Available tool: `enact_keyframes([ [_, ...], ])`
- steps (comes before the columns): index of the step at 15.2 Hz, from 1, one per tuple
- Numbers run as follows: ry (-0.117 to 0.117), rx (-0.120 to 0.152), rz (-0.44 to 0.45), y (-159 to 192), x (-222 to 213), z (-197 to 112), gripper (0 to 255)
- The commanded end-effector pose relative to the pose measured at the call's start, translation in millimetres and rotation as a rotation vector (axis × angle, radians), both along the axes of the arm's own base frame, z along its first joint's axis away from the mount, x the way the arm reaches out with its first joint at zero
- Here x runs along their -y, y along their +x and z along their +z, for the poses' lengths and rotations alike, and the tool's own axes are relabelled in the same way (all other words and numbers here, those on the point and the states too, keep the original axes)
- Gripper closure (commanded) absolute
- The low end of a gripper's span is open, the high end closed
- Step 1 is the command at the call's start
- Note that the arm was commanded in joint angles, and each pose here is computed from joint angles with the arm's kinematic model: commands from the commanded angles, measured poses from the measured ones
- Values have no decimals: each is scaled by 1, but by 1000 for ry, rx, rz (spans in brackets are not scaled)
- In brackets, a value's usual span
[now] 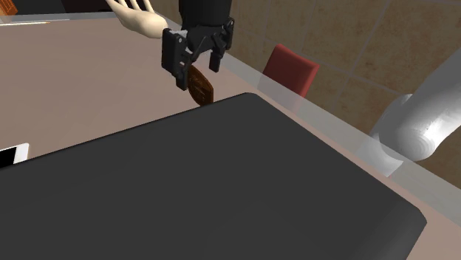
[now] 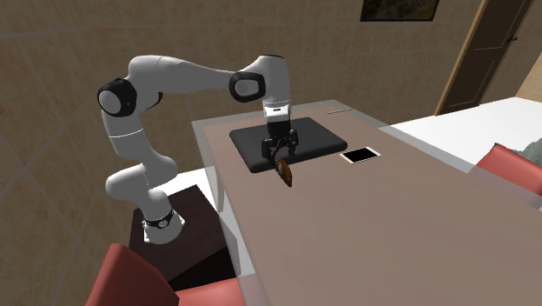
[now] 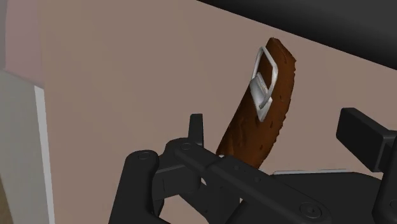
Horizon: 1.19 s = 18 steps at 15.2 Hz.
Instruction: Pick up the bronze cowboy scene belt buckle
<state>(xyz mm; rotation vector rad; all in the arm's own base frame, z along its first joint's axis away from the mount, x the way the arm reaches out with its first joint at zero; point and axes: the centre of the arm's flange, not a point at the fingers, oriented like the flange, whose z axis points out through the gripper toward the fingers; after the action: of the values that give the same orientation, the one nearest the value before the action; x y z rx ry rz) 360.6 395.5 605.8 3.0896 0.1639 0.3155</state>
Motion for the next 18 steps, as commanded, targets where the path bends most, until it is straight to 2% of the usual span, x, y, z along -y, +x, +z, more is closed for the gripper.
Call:
enact_keyframes([
  [1, 0, 0, 0, 2, -1, -11, 0],
  [4, 0, 0, 0, 2, -1, -19, 0],
  [5, 0, 0, 0, 1, -1, -19, 255],
  [14, 0, 0, 0, 2, -1, -19, 255],
  [18, 0, 0, 0, 2, -1, 2, 255],
])
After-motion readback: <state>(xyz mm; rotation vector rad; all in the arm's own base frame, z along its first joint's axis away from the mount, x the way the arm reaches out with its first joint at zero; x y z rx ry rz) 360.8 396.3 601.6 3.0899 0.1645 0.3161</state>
